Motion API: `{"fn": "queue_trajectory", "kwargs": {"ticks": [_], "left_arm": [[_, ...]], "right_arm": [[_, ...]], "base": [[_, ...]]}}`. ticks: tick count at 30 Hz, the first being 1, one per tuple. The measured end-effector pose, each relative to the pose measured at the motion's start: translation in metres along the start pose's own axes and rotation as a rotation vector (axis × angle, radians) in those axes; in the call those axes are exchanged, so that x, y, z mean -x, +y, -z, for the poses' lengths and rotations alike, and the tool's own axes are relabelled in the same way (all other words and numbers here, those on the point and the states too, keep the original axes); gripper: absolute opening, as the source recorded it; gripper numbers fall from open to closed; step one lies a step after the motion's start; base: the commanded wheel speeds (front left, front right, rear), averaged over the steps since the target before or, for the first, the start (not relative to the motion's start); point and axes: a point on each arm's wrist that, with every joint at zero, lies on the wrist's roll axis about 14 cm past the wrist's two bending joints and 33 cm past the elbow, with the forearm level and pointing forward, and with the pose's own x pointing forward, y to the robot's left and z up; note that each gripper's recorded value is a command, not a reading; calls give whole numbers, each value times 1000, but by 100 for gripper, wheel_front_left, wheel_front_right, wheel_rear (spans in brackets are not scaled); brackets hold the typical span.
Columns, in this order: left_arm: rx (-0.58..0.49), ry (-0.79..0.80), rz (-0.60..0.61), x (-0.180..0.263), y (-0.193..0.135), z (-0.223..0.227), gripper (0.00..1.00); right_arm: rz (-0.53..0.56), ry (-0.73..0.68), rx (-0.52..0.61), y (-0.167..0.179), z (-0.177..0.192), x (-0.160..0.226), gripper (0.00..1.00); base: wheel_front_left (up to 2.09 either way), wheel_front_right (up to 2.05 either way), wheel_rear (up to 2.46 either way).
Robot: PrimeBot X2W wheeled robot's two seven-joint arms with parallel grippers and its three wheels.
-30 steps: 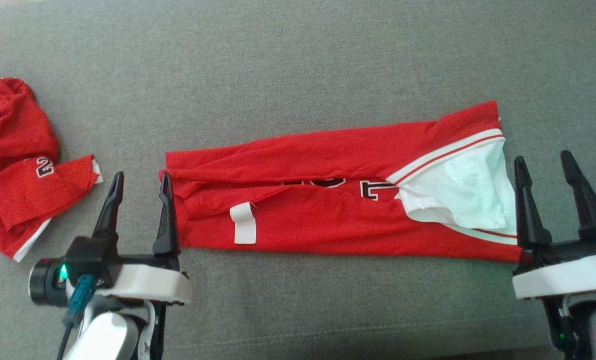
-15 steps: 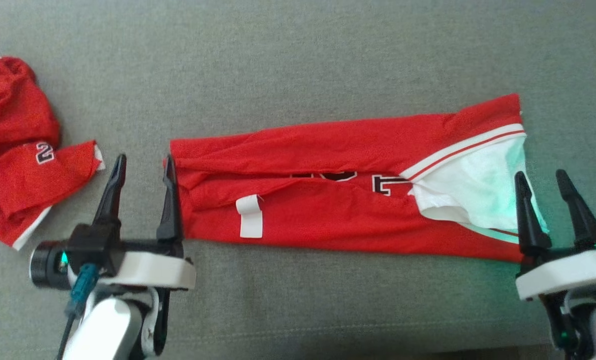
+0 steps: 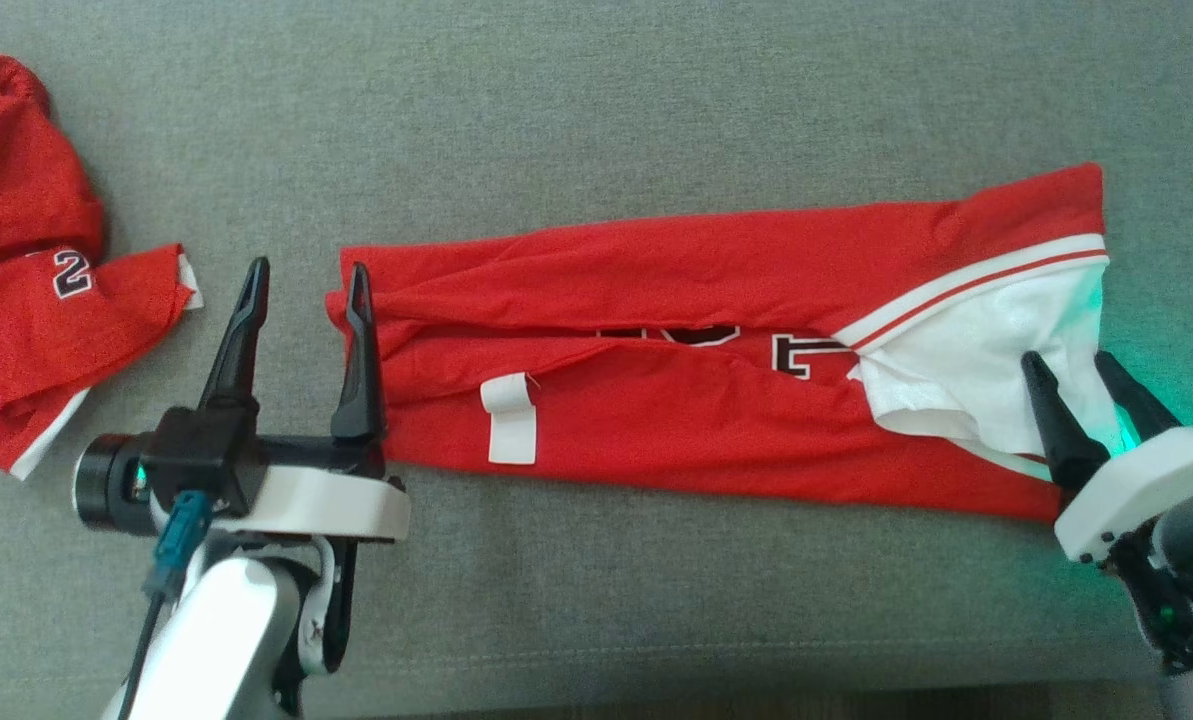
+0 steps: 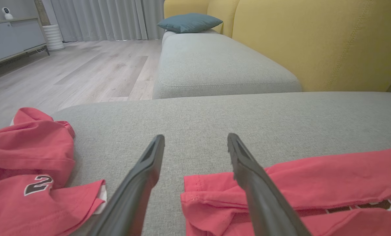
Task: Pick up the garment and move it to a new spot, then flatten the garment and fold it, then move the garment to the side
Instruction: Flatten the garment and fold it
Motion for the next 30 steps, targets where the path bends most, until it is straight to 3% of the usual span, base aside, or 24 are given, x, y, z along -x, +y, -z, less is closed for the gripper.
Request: {"fn": "queue_trajectory", "kwargs": {"ticks": [1, 2, 4, 11, 17, 24, 26, 30], "left_arm": [[1, 0, 1, 0, 0, 0, 100], [2, 1, 3, 0, -1, 0, 100], [4, 2, 5, 0, -1, 0, 100], [6, -11, -5, 1, 0, -5, 100], [13, -37, -9, 3, 0, -16, 100], [19, -55, -5, 10, -3, -24, 100], [20, -53, -5, 12, -3, -24, 100], [21, -65, 3, 18, -6, -30, 100]], "right_arm": [[-3, 16, -1, 0, 1, 0, 100], [-9, 27, -5, 0, 1, 0, 91], [-24, 49, -14, 4, 1, 0, 0], [-66, 54, -54, 13, -4, 4, 0], [5, -37, -57, -17, -28, 19, 0], [73, -34, -31, -46, -24, 44, 0], [68, -49, -16, -45, -29, 46, 0], [-9, -155, 157, -12, -72, 58, 0]], "base": [[0, 0, 0], [0, 0, 0], [0, 0, 0], [0, 0, 0], [0, 0, 0], [0, 0, 0], [0, 0, 0], [0, 0, 0]]}}
